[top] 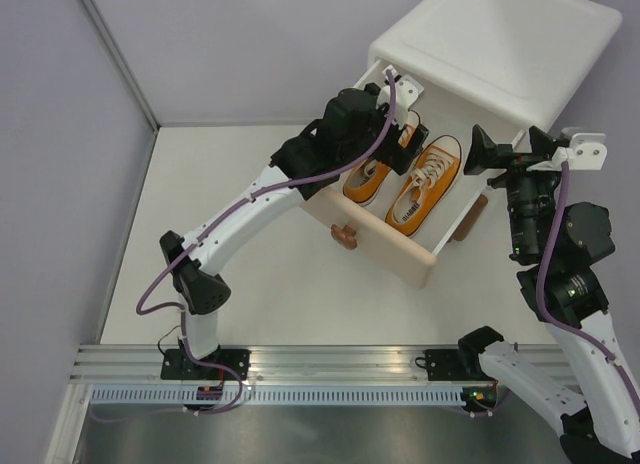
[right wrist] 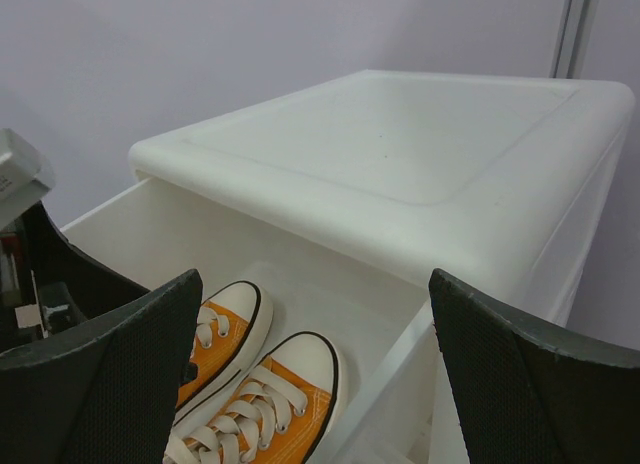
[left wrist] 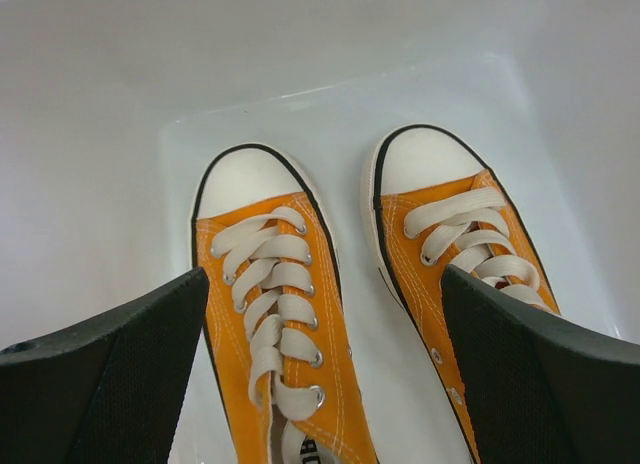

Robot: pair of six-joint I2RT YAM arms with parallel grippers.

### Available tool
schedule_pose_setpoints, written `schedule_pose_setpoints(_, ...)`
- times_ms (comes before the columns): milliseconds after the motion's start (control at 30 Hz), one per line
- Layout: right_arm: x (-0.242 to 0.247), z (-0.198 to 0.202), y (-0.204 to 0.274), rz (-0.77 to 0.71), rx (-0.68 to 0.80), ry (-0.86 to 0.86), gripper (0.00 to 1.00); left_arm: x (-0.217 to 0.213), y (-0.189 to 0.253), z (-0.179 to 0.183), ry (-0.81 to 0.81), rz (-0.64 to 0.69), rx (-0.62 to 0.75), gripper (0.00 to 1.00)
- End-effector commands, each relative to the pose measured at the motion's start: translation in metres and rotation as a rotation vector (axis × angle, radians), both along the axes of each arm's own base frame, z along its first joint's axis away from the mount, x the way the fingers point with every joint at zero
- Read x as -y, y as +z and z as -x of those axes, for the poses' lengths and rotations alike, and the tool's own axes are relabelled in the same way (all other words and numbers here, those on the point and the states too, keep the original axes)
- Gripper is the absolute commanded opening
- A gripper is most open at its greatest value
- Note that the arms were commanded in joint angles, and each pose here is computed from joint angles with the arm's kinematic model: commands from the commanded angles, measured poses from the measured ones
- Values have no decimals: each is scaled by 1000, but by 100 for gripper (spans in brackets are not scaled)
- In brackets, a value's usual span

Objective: Place and organize the shoes in the shoe cabinet

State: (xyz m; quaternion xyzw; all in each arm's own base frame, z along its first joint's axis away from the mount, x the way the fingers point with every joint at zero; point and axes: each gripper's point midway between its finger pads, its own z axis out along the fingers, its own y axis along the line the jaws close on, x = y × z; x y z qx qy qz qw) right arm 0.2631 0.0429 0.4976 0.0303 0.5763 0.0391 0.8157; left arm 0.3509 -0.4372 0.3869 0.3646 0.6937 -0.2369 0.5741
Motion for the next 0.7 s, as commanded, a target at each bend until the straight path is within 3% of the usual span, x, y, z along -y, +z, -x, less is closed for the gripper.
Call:
schedule_pose_setpoints(0,1,12,22,-18,58,22,98,-20,60,12,47,144,50,100)
schedule_pose_setpoints(667,-19,19,19,-23,-64,150,98,-123,121,33,330,263,108,100)
